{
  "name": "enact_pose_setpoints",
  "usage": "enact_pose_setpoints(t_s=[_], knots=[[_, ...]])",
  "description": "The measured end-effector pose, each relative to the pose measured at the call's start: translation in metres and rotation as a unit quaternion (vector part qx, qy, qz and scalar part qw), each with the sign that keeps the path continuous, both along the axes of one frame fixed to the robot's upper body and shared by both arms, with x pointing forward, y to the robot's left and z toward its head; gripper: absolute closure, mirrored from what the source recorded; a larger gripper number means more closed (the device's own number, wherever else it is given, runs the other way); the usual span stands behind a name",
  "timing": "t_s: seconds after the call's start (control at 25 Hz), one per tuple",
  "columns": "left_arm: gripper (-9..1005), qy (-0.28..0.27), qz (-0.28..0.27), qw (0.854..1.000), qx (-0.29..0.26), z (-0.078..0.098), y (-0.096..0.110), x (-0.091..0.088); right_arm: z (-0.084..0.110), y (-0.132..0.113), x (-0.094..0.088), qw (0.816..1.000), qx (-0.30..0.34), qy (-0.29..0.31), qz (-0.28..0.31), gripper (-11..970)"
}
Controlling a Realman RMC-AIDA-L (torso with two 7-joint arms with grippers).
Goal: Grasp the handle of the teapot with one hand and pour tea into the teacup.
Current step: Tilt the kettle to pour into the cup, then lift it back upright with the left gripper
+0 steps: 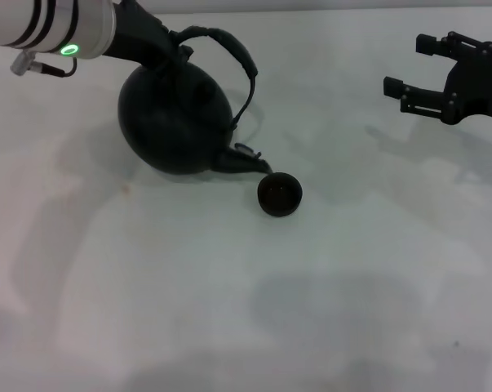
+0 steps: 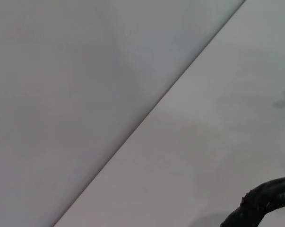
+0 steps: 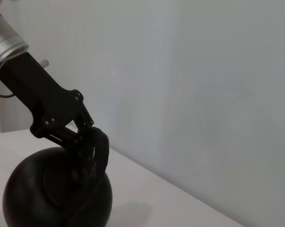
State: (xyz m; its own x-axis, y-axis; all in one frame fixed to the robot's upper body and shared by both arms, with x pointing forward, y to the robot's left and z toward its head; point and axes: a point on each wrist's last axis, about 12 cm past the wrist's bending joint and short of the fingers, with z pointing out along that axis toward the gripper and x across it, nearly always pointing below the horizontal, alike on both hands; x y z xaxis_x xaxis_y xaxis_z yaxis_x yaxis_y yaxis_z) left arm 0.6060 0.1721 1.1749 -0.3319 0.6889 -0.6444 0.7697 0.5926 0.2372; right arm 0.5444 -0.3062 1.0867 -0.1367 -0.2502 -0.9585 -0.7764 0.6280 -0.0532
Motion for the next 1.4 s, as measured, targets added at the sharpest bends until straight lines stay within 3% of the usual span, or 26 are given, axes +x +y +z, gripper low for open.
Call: enact_pose_setpoints(t_s=[1.4], knots=[[845,-0.014,-0.043,0.995,0.088,0.009,-0.031,0.000,-0.008,0.000,-0.002,1.000,0.009,-0.002,-0.008,116]])
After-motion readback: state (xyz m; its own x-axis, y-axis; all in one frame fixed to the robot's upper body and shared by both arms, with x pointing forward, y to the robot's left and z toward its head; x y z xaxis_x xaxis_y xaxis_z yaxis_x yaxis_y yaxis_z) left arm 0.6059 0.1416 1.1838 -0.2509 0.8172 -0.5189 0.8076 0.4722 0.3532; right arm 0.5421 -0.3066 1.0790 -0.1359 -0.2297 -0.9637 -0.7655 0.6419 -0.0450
